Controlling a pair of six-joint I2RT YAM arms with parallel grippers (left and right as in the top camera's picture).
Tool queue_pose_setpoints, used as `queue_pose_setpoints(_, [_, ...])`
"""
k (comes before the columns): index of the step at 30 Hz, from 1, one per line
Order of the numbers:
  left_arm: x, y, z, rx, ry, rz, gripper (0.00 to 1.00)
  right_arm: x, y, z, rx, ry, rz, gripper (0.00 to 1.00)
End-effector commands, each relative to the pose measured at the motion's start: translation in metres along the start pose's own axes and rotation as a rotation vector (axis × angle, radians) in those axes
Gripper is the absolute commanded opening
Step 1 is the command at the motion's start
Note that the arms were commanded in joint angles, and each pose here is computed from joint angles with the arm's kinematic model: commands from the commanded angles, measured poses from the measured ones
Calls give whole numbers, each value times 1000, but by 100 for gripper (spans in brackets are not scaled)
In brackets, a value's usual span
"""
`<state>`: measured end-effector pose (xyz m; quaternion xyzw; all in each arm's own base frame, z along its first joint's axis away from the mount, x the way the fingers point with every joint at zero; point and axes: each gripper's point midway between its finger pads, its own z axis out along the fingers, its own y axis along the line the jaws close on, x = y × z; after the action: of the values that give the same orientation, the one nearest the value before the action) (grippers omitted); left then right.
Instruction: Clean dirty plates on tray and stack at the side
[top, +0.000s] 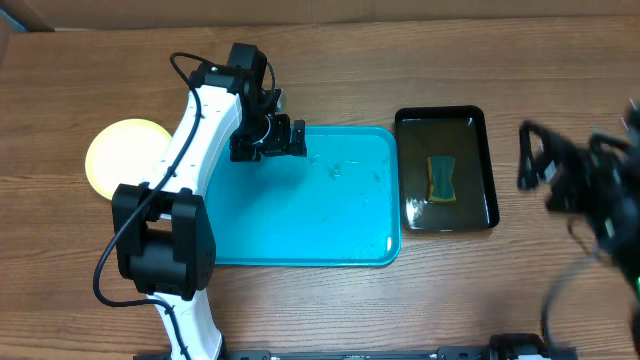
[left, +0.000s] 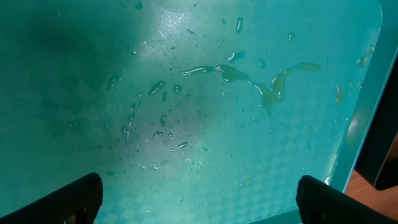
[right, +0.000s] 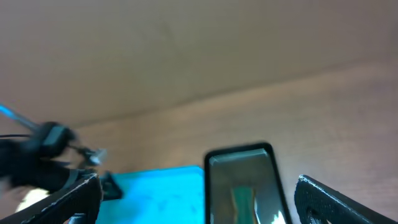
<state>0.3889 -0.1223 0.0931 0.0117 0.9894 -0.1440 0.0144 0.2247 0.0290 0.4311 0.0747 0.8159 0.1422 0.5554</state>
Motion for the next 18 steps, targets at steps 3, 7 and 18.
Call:
queue_pose_setpoints(3, [-4, -1, 0, -4, -7, 8, 100, -6, 10, -76, -60, -186, -32, 100])
queue_pose_setpoints(7, [-4, -1, 0, -4, -7, 8, 100, -4, 6, -132, -63, -334, -35, 100])
queue_pose_setpoints(18, [-4, -1, 0, -4, -7, 8, 100, 43, -9, -194, -80, -461, -37, 100])
